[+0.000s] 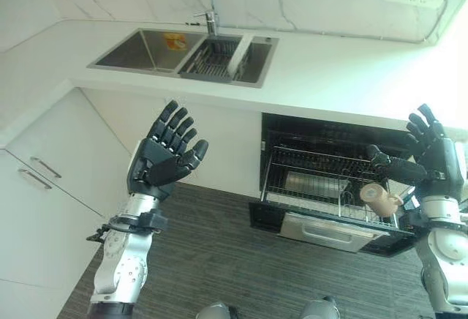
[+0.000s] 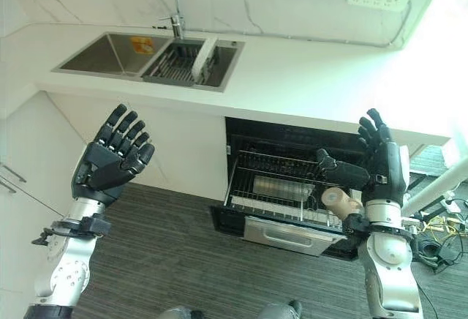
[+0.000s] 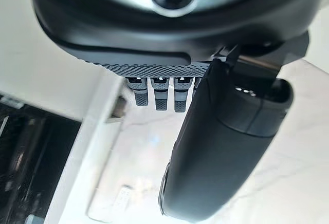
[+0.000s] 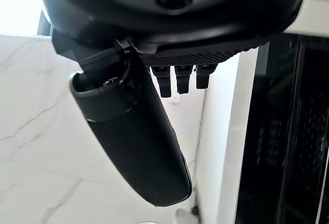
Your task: Place the dishes in the dishwasher.
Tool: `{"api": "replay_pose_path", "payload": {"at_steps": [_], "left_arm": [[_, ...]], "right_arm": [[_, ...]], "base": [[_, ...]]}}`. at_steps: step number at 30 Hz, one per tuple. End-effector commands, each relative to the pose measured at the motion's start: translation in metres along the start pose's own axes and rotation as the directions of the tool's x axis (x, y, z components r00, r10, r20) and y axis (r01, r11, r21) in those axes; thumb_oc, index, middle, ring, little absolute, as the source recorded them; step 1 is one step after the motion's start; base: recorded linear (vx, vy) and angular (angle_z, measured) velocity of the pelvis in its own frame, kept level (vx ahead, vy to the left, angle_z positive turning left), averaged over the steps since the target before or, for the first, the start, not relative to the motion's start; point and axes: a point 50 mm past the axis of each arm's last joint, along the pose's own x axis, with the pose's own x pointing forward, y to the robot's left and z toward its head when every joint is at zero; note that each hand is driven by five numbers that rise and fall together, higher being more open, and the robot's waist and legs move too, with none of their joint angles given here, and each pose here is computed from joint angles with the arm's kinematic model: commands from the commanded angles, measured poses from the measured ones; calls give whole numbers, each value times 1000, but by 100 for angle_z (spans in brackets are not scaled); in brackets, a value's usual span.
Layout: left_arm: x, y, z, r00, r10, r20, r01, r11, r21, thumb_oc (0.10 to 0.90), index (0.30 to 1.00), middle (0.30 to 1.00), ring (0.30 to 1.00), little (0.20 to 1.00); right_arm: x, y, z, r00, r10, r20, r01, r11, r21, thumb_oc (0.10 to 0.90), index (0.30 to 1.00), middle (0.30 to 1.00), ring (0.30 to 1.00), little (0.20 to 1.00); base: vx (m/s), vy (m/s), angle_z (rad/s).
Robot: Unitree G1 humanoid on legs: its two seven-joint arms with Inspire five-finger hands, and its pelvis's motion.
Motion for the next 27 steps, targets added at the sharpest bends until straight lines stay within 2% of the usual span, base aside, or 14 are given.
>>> {"api": "replay_pose_path", "payload": {"at_steps": [1, 5, 11, 22, 27], "left_arm": [[15, -24, 57, 952, -200, 234, 164, 973, 165, 800, 900, 900, 900, 900], [16, -22, 55, 953, -210, 219, 175, 970, 171, 800, 900, 900, 900, 900], [6, -28, 48, 956, -209, 206, 178, 971, 157, 800, 900, 900, 900, 900], [6, -33, 40, 953, -164, 255, 172, 985, -9, 800, 900, 900, 900, 900], [5, -33, 38, 950, -179, 256, 190, 982, -18, 800, 900, 900, 900, 900]], "right_arm": [[23, 5, 62, 946, 71, 315, -55, 997, -60, 800, 900, 900, 900, 900], [26, 15, 62, 944, 93, 316, -80, 995, -55, 800, 900, 900, 900, 900], [24, 17, 61, 937, 133, 322, -121, 991, -57, 800, 900, 900, 900, 900], [30, 22, 61, 939, 170, 299, -155, 985, -75, 800, 900, 900, 900, 900], [33, 23, 61, 939, 178, 296, -157, 983, -93, 800, 900, 900, 900, 900]], "base": [[-18, 291, -23], [-7, 125, -27], [36, -90, 7], [102, -127, -9], [67, 137, 6]]}}
